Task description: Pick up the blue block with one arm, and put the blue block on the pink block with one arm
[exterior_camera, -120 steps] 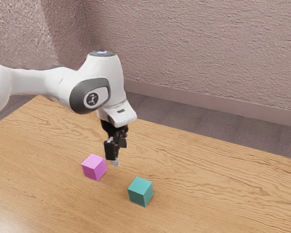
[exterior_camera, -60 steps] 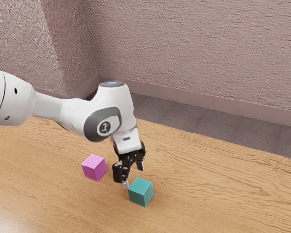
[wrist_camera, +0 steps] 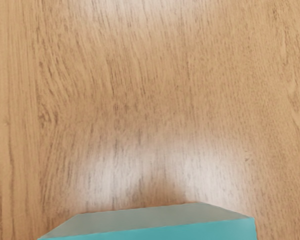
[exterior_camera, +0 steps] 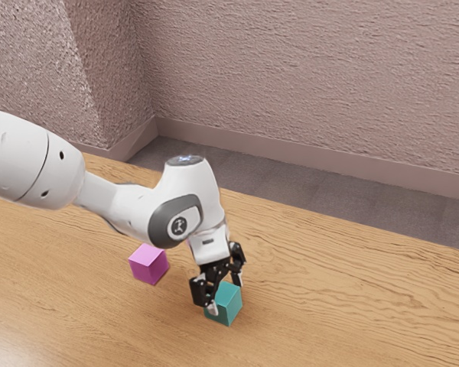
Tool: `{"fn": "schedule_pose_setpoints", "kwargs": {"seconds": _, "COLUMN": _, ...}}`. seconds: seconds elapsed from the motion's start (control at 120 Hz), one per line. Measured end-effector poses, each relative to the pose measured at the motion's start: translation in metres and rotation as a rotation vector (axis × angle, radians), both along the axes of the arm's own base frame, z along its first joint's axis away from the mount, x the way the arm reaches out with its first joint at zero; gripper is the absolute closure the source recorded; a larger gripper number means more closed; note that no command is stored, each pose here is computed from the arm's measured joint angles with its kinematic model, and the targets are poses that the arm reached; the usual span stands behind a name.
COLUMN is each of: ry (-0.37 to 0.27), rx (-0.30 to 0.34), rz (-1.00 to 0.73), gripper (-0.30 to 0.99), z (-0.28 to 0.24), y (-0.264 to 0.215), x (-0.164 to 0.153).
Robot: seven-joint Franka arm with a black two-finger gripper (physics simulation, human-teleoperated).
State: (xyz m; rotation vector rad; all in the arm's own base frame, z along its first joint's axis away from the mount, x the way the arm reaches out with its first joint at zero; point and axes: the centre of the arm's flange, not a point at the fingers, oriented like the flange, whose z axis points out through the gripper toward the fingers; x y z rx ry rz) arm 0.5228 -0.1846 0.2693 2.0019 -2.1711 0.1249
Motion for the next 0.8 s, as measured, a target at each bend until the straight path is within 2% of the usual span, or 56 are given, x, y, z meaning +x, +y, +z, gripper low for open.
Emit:
{"fn": "schedule_pose_setpoints", "kwargs": {"seconds": 0.217, "ry": 0.004, "rx": -0.009, "rz": -0.023, "gripper": 0.00, "z": -0.021, "y": 0.000, "x": 0.001}}
{"fn": "schedule_pose_setpoints", "kwargs": {"seconds": 0.275, "ry": 0.000, "rx": -0.011, "rz": -0.026, "gripper": 0.07, "z": -0.021, "y": 0.000, "x": 0.002}}
{"fn": "schedule_pose_setpoints", "kwargs": {"seconds": 0.367, "ry": -0.010, "rx": -0.011, "rz": -0.030, "gripper": 0.25, "z": -0.020, "y": 0.002, "x": 0.003}}
{"fn": "schedule_pose_setpoints", "kwargs": {"seconds": 0.433, "ry": -0.020, "rx": -0.011, "rz": -0.033, "gripper": 0.32, "z": -0.017, "y": 0.003, "x": 0.004}}
{"fn": "schedule_pose_setpoints", "kwargs": {"seconds": 0.533, "ry": -0.062, "rx": -0.005, "rz": -0.042, "gripper": 0.38, "z": 0.007, "y": 0.003, "x": 0.006}}
{"fn": "schedule_pose_setpoints", "kwargs": {"seconds": 0.683, "ry": -0.123, "rx": 0.014, "rz": -0.052, "gripper": 0.38, "z": 0.057, "y": 0.008, "x": 0.005}}
{"fn": "schedule_pose_setpoints", "kwargs": {"seconds": 0.8, "ry": -0.153, "rx": 0.043, "rz": -0.003, "gripper": 0.38, "z": 0.096, "y": 0.042, "x": 0.007}}
